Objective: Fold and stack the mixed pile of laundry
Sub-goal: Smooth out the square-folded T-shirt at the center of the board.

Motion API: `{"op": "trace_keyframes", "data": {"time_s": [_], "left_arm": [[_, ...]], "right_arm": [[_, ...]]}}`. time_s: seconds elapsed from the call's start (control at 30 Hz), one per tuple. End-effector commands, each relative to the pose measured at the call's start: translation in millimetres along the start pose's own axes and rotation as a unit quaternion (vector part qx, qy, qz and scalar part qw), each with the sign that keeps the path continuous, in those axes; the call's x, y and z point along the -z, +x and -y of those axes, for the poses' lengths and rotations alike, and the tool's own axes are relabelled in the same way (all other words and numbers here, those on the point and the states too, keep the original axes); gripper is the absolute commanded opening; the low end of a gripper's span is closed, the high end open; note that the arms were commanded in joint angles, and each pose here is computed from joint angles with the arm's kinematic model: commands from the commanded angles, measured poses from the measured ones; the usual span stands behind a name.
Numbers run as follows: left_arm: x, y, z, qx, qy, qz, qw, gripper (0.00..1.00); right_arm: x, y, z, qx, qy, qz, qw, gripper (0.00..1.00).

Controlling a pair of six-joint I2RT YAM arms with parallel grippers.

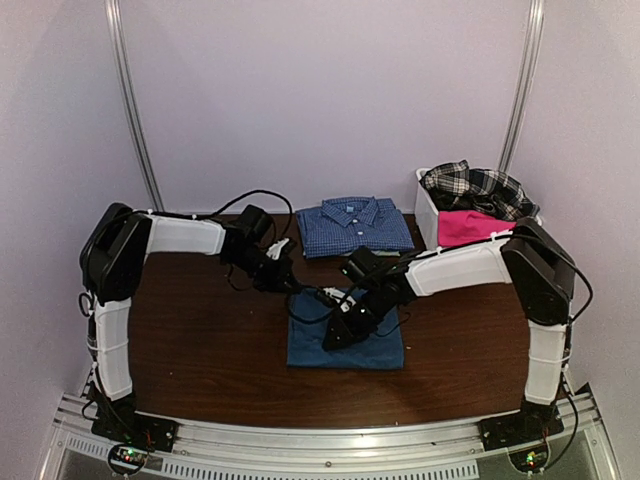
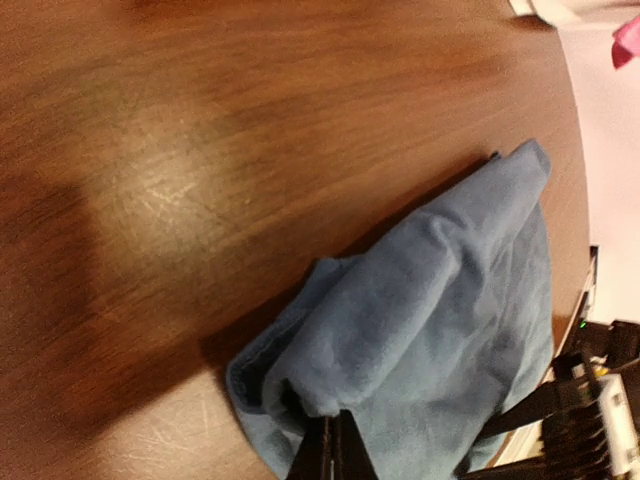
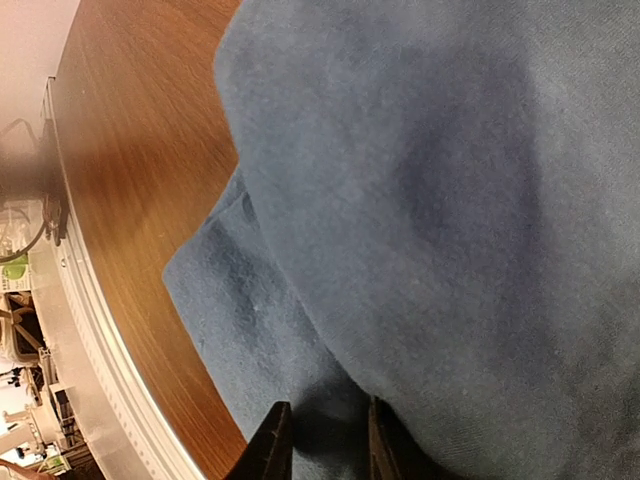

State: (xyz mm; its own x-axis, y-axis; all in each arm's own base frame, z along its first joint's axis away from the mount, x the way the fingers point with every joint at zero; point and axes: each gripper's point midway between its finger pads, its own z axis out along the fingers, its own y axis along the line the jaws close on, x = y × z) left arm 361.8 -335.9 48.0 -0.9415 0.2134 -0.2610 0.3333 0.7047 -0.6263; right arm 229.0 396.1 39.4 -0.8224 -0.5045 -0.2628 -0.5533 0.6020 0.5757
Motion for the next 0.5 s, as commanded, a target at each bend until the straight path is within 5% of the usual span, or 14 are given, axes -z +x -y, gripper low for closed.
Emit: {"op": "trace_keyframes", "data": {"time_s": [0.0, 0.37, 0.47], "left_arm": [[12.9, -36.5, 16.6, -0.028, 0.011, 0.046, 0.998, 0.0], [9.1, -40.5, -8.6, -0.003, -0.029, 0.043, 0.999, 0.0], [12.0, -34.4, -13.7, -0.002, -0.035, 0.036, 0.999, 0.11]], "right_arm": [[-16.5, 22.4, 17.5, 0.0, 0.037, -0.038, 0.999, 0.3], [-7.8, 26.8, -2.7, 0.02, 0.009, -0.046, 0.999, 0.36], [25.2, -1.2, -28.3, 0.038, -0.013, -0.014, 0.999, 0.44]]}}
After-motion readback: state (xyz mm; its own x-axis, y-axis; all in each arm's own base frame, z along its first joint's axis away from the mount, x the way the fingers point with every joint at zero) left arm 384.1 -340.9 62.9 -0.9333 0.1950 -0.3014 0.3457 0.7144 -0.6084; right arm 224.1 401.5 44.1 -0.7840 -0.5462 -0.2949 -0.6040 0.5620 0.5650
